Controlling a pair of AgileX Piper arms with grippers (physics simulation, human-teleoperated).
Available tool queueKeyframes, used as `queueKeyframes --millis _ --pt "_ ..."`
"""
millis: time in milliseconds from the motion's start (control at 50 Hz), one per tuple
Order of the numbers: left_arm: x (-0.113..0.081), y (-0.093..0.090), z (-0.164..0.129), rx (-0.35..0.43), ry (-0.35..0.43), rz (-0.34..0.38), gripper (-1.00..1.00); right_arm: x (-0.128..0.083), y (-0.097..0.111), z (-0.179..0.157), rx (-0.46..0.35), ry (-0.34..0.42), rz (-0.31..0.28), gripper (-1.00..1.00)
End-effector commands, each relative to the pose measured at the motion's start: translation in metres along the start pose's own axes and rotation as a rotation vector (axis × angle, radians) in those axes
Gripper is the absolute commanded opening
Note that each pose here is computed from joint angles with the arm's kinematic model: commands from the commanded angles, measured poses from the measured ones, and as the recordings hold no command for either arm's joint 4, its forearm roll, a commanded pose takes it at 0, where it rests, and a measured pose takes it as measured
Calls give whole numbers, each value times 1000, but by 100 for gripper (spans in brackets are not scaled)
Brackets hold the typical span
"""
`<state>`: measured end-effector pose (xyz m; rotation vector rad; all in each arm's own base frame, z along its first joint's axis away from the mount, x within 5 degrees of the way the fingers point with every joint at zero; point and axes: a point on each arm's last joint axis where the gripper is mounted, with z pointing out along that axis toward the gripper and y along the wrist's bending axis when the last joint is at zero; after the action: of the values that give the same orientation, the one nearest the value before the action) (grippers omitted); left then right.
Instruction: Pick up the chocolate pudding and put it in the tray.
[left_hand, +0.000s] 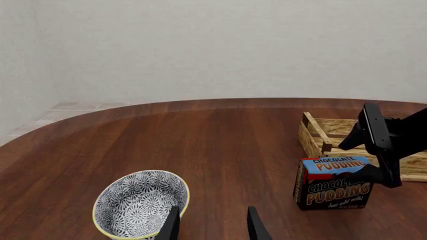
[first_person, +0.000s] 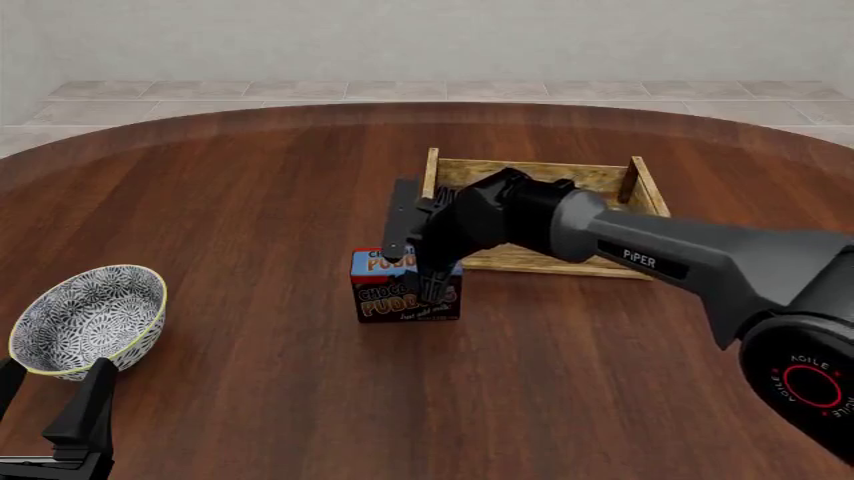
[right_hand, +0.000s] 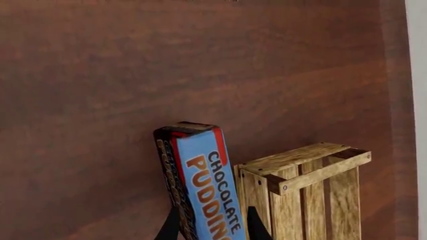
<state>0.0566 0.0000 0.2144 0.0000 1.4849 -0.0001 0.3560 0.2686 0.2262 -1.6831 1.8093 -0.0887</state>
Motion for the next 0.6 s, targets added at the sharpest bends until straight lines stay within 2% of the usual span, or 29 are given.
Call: queueKeyframes --millis 20,600 --pt "0 0 0 0 0 0 100 -2 1 0 0 -4 4 100" --pt "0 0 0 0 0 0 100 -2 3 7 -6 0 12 100"
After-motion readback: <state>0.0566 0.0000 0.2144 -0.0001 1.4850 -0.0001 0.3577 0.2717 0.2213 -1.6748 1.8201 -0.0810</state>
